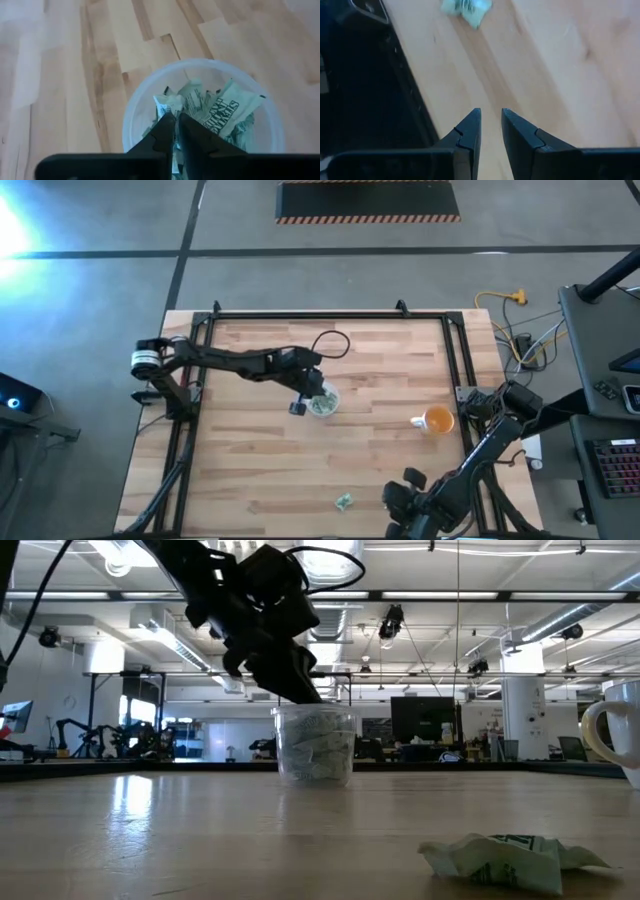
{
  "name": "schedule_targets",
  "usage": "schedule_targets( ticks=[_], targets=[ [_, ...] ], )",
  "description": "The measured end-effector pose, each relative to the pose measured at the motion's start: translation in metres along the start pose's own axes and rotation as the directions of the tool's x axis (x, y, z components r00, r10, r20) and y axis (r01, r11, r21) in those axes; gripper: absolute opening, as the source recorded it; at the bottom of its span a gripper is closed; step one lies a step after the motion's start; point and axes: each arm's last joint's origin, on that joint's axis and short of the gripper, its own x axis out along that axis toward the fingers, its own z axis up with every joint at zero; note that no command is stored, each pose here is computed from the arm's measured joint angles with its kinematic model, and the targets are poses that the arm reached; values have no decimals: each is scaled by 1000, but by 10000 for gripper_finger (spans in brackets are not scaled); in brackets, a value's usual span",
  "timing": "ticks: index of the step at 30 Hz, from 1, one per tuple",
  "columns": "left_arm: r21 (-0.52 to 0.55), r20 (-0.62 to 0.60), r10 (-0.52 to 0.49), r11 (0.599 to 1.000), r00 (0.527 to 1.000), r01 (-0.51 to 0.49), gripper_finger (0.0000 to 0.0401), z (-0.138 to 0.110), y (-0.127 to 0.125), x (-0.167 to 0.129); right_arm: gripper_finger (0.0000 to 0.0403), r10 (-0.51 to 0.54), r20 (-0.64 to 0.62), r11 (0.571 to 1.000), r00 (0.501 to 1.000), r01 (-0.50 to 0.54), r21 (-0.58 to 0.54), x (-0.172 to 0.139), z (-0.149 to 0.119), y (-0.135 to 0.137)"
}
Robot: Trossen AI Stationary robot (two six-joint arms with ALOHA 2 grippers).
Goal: Pick and place Stevia / Truvia into bins
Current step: Put the light green stevia packet into the transparent container
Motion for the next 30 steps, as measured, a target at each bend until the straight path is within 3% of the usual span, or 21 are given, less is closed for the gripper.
schedule_targets(
  ticks=[8, 16, 21, 30],
  targets=[
    [-6, 13, 9, 1000, 1000, -9, 106, 3, 0, -7, 68, 38, -179, 981, 983, -3, 193, -5, -19, 3],
    [-9, 30, 18, 1000, 999, -18, 190, 10, -2, -25, 68, -92, -212, 945, 973, 152, 289, -7, -41, -10],
    [-54, 30, 16, 998, 999, -14, 207, 15, -6, -49, 68, -111, -218, 935, 970, 176, 307, -1, -47, -16],
    [-45, 89, 3, 999, 996, 1, 208, 26, -23, -93, 68, -149, -228, 929, 962, 215, 302, 6, -51, -25]
  ],
)
